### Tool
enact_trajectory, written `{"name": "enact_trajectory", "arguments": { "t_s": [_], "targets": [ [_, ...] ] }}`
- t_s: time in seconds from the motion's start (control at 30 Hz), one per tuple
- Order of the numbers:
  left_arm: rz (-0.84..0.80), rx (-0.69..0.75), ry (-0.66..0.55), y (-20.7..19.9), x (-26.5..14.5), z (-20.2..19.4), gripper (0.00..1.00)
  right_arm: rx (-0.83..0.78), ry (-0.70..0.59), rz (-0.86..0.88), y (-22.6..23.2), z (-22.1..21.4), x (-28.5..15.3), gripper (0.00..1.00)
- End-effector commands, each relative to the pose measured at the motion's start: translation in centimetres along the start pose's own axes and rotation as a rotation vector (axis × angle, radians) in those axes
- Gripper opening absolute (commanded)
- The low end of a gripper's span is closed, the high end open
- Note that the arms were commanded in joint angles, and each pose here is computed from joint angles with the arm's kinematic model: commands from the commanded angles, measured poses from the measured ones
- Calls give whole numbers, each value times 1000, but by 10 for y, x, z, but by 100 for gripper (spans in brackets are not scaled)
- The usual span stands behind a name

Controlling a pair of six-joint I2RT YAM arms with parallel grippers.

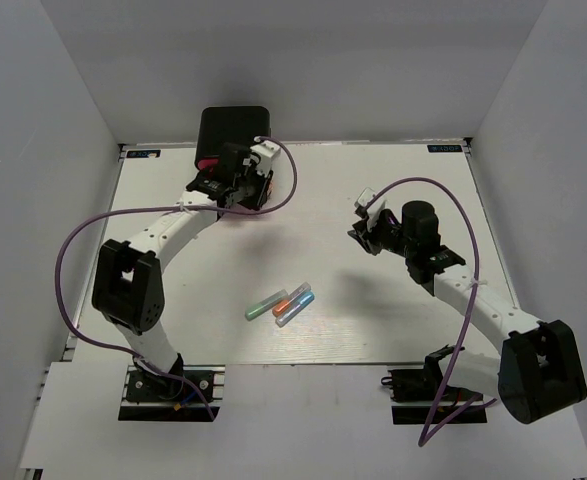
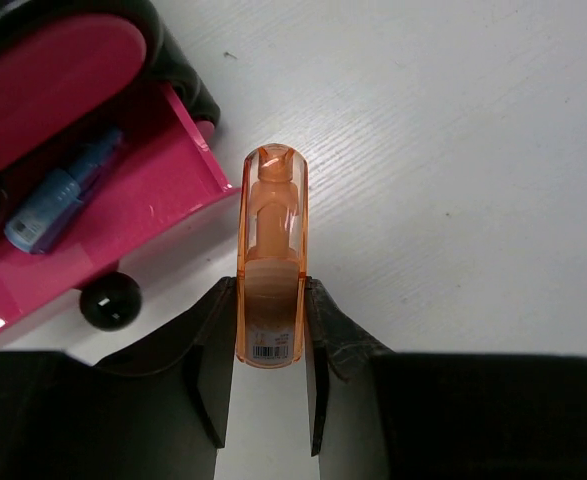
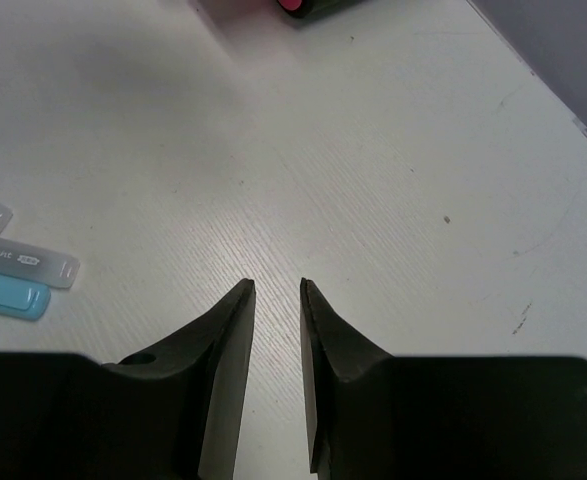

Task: Sort the stationery into containers
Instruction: Place the stationery in the drawer.

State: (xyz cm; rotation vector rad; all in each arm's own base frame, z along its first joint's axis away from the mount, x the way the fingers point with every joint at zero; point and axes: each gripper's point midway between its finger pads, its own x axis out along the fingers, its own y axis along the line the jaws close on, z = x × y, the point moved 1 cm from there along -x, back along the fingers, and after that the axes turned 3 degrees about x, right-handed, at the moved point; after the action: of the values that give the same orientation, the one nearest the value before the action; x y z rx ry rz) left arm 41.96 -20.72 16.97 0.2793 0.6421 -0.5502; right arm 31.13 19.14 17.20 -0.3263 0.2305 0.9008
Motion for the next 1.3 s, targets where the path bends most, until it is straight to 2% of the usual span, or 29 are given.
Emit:
{"name": "enact_trajectory", "arguments": {
  "t_s": [0.0, 0.17, 0.27, 0.43, 0.53, 0.9, 1.27],
  "targets": [
    [-18, 66, -101, 8, -6, 30, 8, -34, -59, -14, -5, 16, -4, 31],
    [30, 167, -191, 32, -8, 53, 11, -45, -67, -14, -7, 20, -4, 31],
    [69, 182, -202, 44, -9, 59, 12, -44, -66, -4, -5, 19, -4, 31],
    [90, 249, -190, 56, -2, 49, 12, -42, -70, -3, -4, 19, -5, 31],
    [118, 278, -203, 60, 2, 47, 16, -42, -64, 6, -2, 17, -5, 31],
    [192, 265, -173, 83, 9, 32, 17, -45, -65, 4, -2, 15, -8, 31],
    [213, 236, -146, 90, 22, 21, 24, -33, -70, 14, -1, 16, -9, 31]
  ]
}}
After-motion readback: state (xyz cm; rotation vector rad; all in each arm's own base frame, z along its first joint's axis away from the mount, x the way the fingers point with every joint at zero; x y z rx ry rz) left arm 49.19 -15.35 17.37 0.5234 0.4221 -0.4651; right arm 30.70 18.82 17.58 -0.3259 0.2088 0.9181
